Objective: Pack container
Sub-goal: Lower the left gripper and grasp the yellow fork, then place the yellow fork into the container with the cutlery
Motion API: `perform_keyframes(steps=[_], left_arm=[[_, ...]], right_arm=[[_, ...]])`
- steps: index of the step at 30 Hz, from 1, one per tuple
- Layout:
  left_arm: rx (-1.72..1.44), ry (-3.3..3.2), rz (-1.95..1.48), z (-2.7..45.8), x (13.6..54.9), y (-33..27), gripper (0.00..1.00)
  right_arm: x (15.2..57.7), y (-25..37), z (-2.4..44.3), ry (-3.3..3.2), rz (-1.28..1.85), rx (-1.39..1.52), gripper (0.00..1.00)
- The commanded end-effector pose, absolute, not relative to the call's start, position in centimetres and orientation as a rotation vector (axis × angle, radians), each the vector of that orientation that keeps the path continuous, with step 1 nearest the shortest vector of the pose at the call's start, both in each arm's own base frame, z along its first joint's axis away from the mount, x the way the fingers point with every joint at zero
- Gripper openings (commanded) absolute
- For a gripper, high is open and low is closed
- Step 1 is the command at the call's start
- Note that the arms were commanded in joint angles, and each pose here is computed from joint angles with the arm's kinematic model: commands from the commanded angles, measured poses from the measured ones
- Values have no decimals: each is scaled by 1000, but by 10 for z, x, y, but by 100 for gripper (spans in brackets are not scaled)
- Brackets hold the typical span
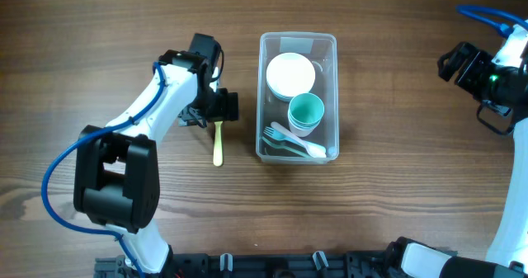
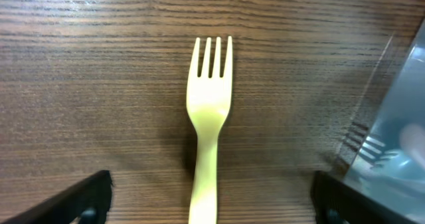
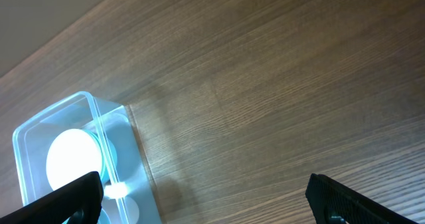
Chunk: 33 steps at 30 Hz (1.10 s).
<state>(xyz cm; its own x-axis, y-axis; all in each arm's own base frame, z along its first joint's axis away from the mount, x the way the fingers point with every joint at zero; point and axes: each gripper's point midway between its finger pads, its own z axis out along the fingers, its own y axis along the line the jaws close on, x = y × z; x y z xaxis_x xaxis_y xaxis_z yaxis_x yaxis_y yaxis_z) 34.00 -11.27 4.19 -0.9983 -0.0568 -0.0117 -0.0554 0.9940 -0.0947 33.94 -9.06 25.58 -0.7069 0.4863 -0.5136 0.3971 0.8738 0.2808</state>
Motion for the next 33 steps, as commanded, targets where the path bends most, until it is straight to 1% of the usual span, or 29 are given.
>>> perform_keyframes(steps=[1, 4, 5, 8, 11, 12, 13, 15, 19, 21, 22, 23, 24, 28, 30, 31, 33], left_arm=[[-165, 3145, -43, 26, 338, -106, 88], [-163, 3200, -13, 5, 333, -106, 83], [-164, 3203, -11, 2, 333, -106, 80], [-156, 3222, -1, -7, 331, -107, 75], [-130, 3238, 4, -14, 323, -111, 59], [-122, 3241, 6, -16, 321, -112, 49], [-117, 3246, 10, -18, 318, -112, 47], [-111, 3250, 12, -21, 316, -112, 34], [-101, 3239, 11, -21, 318, -112, 17], [-101, 3240, 11, -21, 318, -112, 13], [-101, 3240, 11, -20, 318, -112, 6], [-102, 3238, 10, -16, 319, -112, 4], [-93, 3233, 6, -8, 321, -113, 4], [36, 3173, -16, 50, 335, -116, 4], [121, 3090, -57, 103, 346, -123, 4], [188, 3017, -86, 139, 352, -130, 4], [324, 2901, -127, 184, 355, -146, 4]], right_arm=[[340, -91, 254, 2445, 206, 653, 100], [340, -91, 254, 2445, 206, 653, 100], [340, -91, 254, 2445, 206, 653, 100], [340, -91, 254, 2445, 206, 653, 100], [340, -91, 254, 2445, 206, 653, 100], [340, -91, 254, 2445, 206, 653, 100], [340, -91, 254, 2445, 206, 653, 100], [340, -91, 254, 2445, 206, 653, 100], [340, -91, 254, 2445, 206, 653, 100], [340, -91, 254, 2445, 206, 653, 100], [340, -91, 254, 2445, 206, 653, 100], [340, -91, 254, 2445, 206, 653, 100], [340, -91, 254, 2445, 206, 653, 100], [340, -91, 254, 2445, 206, 653, 100], [340, -91, 254, 2445, 206, 653, 100], [340, -91, 254, 2445, 206, 653, 100], [340, -91, 254, 2445, 206, 653, 100]])
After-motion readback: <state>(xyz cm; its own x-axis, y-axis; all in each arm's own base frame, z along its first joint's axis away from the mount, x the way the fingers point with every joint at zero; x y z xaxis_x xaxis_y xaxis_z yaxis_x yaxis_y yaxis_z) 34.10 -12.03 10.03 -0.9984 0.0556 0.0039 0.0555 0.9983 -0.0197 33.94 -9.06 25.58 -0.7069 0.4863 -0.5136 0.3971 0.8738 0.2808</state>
